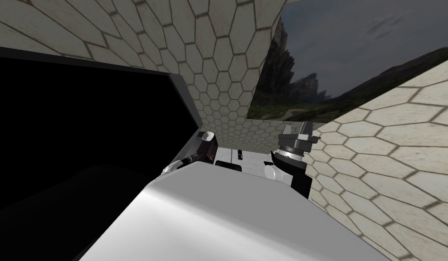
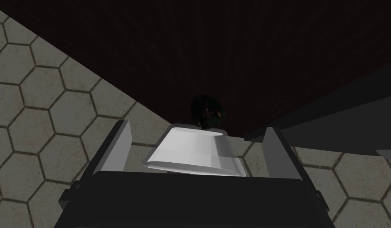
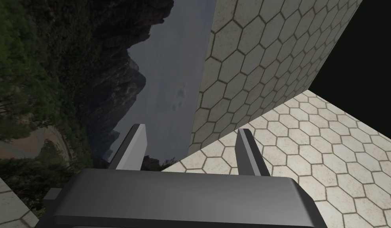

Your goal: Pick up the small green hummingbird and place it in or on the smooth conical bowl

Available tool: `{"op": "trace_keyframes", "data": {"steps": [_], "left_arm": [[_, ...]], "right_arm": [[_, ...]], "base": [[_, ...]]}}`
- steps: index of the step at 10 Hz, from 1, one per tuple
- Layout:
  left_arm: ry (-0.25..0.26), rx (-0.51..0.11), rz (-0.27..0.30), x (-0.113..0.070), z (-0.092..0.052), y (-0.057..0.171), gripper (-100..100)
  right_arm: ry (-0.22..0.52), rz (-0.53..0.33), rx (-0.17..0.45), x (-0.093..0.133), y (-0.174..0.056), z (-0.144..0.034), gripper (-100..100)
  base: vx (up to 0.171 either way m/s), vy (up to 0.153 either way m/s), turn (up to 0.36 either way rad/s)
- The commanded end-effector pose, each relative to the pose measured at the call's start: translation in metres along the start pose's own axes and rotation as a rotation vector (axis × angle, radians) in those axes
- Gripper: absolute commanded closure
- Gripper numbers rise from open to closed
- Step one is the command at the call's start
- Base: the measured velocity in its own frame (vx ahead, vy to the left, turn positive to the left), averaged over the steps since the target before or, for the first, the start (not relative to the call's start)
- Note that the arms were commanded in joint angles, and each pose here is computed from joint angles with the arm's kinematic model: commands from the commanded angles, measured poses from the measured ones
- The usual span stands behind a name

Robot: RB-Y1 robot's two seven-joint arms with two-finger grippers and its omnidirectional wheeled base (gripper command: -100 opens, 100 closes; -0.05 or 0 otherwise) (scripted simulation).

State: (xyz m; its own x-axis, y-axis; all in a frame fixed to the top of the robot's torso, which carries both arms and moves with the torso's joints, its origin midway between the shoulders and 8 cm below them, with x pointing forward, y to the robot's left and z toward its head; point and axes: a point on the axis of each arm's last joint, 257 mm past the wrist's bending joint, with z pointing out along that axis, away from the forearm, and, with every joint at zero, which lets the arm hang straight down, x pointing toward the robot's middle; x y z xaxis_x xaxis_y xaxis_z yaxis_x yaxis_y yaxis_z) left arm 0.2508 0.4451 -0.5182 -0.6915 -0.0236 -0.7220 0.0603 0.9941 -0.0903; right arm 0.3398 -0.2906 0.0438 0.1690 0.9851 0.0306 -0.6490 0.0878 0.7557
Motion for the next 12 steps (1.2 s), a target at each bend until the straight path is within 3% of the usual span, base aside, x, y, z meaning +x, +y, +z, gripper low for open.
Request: {"op": "trace_keyframes", "data": {"steps": [1,3,4,8,9,10,12], "left_arm": [[0.005,-0.011,-0.002,0.0048,0.0077,-0.0044,-100],[0.006,-0.011,-0.005,0.0076,0.0108,-0.006,-100],[0.007,-0.013,-0.003,0.0082,0.0116,-0.0063,100],[0.006,-0.014,-0.004,0.0073,0.0117,-0.0058,100],[0.006,-0.013,-0.004,0.0073,0.0117,-0.0059,0],[0.004,-0.009,-0.002,0.004,0.0064,-0.0037,100],[0.003,-0.007,0.001,0.0032,0.0059,-0.003,100]], "right_arm": [[0.0,0.0,0.0,0.0,0.0,0.0,0],[0.0,0.0,0.0,0.0,0.0,0.0,0],[0.0,0.0,0.0,0.0,0.0,0.0,0],[0.0,0.0,0.0,0.0,0.0,0.0,0],[0.0,0.0,0.0,0.0,0.0,0.0,0],[0.0,0.0,0.0,0.0,0.0,0.0,0],[0.0,0.0,0.0,0.0,0.0,0.0,0]], "base": [[0.027,0.015,-0.082],[0.047,0.013,-0.053],[0.0,0.0,0.0],[0.001,0.001,0.002],[0.0,0.0,0.0],[-0.014,-0.005,0.049],[-0.026,-0.007,0.048]]}}
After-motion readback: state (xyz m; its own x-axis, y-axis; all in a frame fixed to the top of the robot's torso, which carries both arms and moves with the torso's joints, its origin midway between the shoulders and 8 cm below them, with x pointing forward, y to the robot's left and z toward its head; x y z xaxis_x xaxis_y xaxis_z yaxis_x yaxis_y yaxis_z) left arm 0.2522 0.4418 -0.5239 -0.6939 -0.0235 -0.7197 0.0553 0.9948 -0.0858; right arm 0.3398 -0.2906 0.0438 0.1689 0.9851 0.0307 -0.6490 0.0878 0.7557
